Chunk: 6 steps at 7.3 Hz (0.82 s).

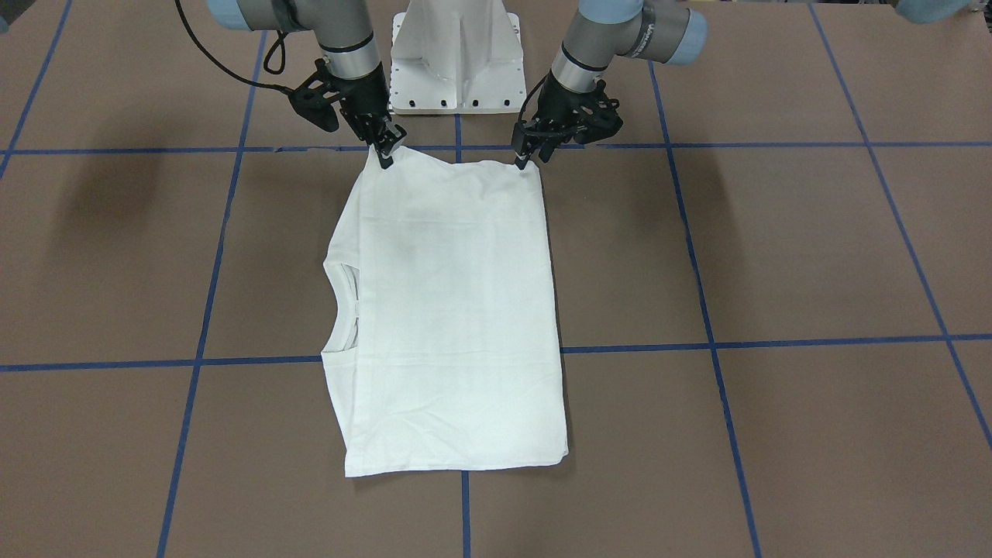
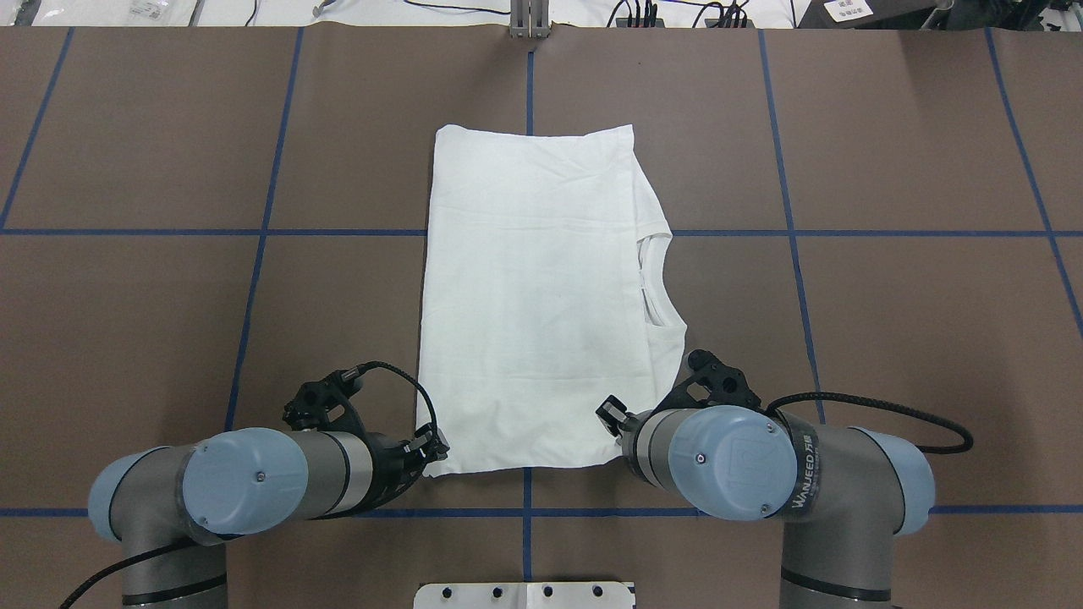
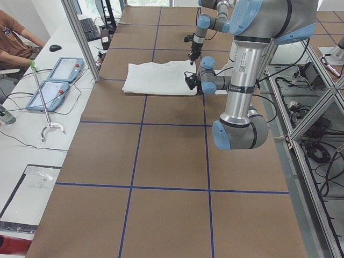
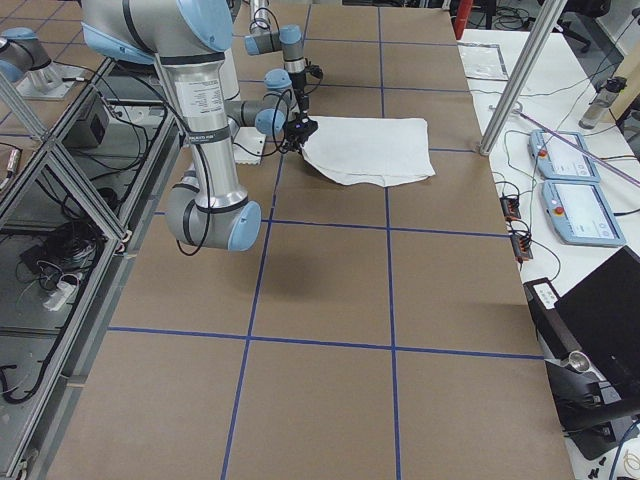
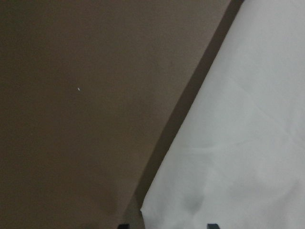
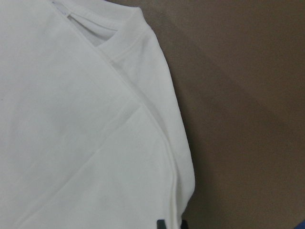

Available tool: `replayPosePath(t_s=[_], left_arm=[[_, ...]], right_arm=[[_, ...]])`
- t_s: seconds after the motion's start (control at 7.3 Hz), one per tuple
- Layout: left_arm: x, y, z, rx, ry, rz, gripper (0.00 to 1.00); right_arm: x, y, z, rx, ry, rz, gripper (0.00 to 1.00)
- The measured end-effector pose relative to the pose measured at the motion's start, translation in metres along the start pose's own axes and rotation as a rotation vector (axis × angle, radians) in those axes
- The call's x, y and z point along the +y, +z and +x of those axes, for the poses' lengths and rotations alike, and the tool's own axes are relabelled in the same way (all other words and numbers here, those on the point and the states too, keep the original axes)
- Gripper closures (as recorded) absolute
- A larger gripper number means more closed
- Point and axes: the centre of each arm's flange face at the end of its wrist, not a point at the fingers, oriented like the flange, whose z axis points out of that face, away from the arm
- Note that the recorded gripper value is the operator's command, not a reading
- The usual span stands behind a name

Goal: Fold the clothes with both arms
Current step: 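Grasp the shirt's two corners nearest the robot with both grippers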

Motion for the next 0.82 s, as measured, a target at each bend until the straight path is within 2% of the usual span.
replayPosePath(t_s=[0.41,0.82], left_arm=[[-0.0035,0.0045,-0.0011,-0.003,0.006,0.018,0.45],[-0.0044,0.0094,-0.0028,-0.010,0.007,0.023,0.52]], right_arm=[[0.0010,0.0002,0.0007,0.001,-0.001,-0.001,1.00],[0.0008,0.0003,0.0008,0.002,-0.001,-0.001,1.00]])
